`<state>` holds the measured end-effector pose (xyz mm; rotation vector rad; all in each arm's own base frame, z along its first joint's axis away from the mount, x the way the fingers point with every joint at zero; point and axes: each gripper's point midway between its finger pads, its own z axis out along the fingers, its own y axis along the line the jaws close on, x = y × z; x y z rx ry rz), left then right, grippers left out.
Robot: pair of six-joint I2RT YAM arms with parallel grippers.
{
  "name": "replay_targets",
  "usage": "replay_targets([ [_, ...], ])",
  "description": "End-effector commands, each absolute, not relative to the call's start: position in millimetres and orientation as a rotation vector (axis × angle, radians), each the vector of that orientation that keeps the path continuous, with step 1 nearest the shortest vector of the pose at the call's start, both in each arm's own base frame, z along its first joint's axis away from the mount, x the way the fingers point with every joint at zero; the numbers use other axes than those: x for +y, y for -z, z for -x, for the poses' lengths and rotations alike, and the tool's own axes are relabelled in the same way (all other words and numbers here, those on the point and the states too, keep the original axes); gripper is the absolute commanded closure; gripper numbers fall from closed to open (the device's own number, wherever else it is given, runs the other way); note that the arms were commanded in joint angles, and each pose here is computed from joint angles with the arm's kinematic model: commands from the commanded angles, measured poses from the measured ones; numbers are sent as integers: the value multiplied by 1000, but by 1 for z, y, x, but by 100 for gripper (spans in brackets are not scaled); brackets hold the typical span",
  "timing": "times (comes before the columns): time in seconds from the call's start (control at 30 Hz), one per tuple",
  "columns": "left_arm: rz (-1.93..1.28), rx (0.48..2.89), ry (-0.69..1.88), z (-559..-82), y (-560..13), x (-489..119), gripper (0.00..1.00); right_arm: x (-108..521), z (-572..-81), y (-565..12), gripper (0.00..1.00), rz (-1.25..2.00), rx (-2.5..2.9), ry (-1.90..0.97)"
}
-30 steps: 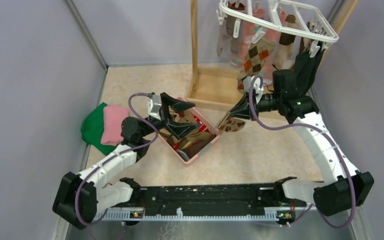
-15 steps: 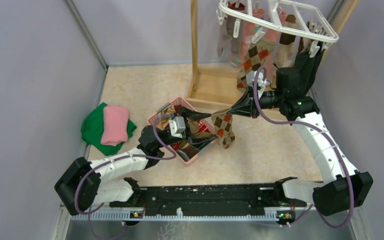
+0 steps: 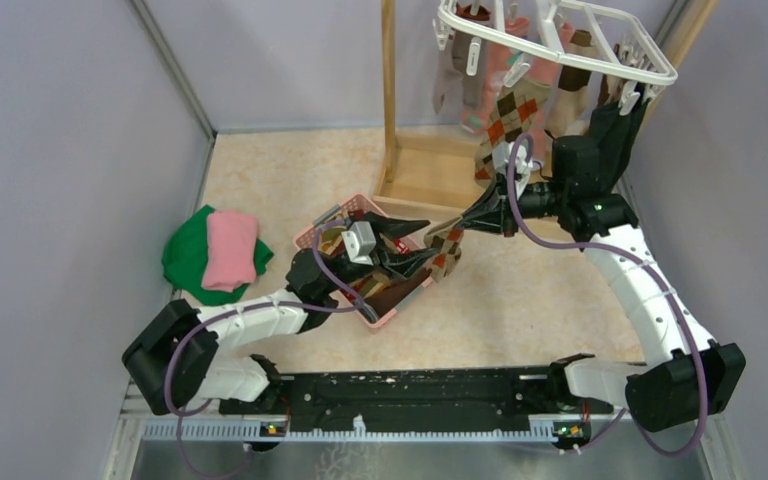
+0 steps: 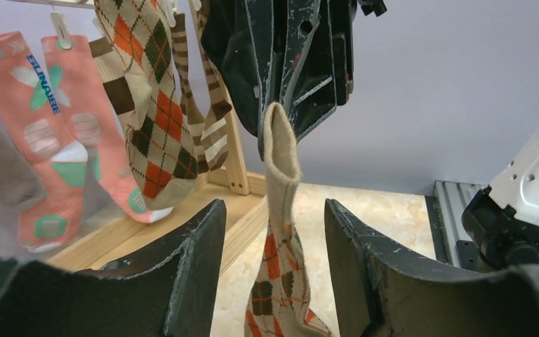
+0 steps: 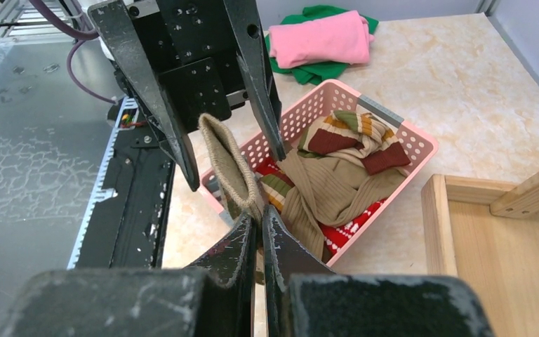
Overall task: Clip the socks to the hanger
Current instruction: Pick up the sock from the bin.
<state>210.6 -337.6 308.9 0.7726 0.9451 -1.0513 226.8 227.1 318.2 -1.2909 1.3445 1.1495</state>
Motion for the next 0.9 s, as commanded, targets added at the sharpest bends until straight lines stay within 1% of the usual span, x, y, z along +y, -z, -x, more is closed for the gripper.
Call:
replay_targets([
  [0.0, -719, 843, 1096, -206, -342, -339, 41, 226, -222, -327, 100, 1313, 1282, -1138],
  [0.07, -718, 838, 1107, -207, -344, -340, 44, 226, -221, -328, 100, 1317, 1277, -1138],
  [0.13, -711, 829, 1117, -207, -346, -342, 55, 226, -221, -328, 100, 1317, 1277, -1138],
  [0.17, -706, 819, 1120, -207, -348, -342, 58, 226, -221, -327, 100, 1318, 1277, -1137],
  [0.33, -687, 805, 1143, -206, -351, -342, 60, 225, -220, -327, 100, 1323, 1274, -1133],
  [0.37, -686, 805, 1149, -206, -352, -342, 63, 225, -220, -327, 100, 1324, 1272, -1133],
  [0.43, -686, 802, 1153, -205, -352, -341, 80, 225, -220, -327, 100, 1326, 1270, -1131],
  [0.53, -691, 795, 1168, -201, -354, -340, 100, 225, -220, -326, 100, 1328, 1271, -1129],
  [0.63, -710, 790, 1173, -197, -354, -338, 100, 225, -220, -327, 100, 1331, 1267, -1126],
  [0.67, -723, 789, 1168, -196, -353, -338, 100, 224, -220, -328, 94, 1333, 1265, -1117],
  [0.73, -758, 790, 1164, -195, -351, -335, 100, 224, -223, -332, 71, 1339, 1262, -1091],
  [0.8, -799, 797, 1173, -194, -350, -331, 100, 222, -224, -343, 51, 1373, 1243, -1037],
  [0.83, -815, 806, 1182, -194, -349, -328, 100, 220, -226, -348, 43, 1392, 1241, -1007],
  [0.87, -829, 814, 1191, -193, -351, -324, 100, 218, -228, -353, 39, 1404, 1255, -984],
])
